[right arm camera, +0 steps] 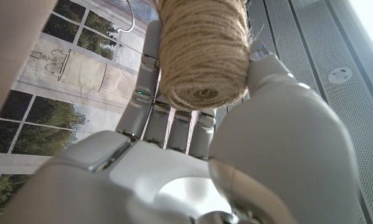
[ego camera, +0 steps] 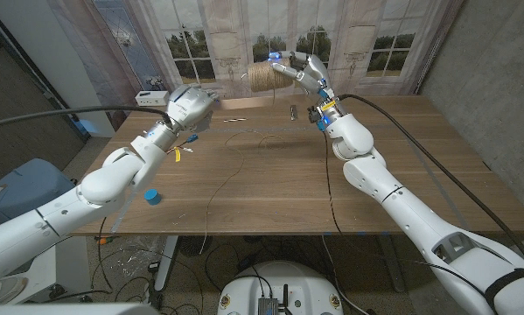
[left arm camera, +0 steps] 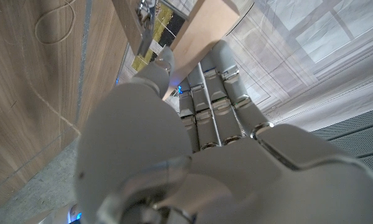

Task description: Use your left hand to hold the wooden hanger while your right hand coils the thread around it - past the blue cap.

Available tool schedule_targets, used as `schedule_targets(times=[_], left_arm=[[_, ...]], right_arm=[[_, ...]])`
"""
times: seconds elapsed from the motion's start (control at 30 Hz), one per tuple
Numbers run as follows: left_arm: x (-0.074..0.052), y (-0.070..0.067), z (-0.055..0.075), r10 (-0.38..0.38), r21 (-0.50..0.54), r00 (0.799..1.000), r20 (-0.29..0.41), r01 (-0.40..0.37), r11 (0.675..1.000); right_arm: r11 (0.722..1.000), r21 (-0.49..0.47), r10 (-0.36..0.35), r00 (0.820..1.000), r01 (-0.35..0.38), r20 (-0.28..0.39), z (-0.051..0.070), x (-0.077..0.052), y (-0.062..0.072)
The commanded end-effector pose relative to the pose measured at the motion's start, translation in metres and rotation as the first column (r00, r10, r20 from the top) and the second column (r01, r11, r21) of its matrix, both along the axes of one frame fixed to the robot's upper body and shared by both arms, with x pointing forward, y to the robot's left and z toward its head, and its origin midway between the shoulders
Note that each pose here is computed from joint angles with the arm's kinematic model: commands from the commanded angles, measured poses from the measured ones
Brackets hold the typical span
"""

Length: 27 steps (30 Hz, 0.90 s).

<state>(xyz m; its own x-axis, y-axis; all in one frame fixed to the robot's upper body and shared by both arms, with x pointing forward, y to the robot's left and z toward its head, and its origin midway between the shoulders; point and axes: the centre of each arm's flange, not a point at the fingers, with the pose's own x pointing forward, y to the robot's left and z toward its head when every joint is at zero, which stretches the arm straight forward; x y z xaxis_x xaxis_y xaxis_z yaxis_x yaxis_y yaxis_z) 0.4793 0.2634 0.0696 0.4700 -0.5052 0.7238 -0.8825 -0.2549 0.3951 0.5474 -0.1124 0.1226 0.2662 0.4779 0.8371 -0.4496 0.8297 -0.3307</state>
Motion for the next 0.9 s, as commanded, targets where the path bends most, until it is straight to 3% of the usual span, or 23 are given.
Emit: schedule_targets(times=[0.03,0.3,0.57,0.73,0.9], left_arm=[[-0.004,-0.009,-0.004,-0.022,0.046,1.0,-0.005,0.022,0.999],[-0.008,-0.011,-0.009,-0.027,0.069,1.0,0.0,0.027,0.997],[-0.015,-0.009,-0.012,-0.033,0.08,0.999,0.03,0.031,0.996],[-0.016,-0.007,-0.015,-0.034,0.081,0.999,0.04,0.03,0.996],[-0.017,-0.006,-0.017,-0.029,0.091,0.998,0.059,0.024,0.996]], right_arm=[[0.997,-0.005,0.076,0.993,-0.077,-0.096,0.022,0.018,0.013],[0.998,-0.021,0.061,0.987,-0.064,-0.146,0.036,0.028,0.017],[0.998,-0.064,-0.017,0.975,0.003,-0.224,0.05,0.045,0.012],[0.995,-0.093,-0.064,0.958,0.039,-0.279,0.058,0.053,0.003],[0.992,-0.12,-0.088,0.924,0.046,-0.372,0.064,0.064,-0.003]])
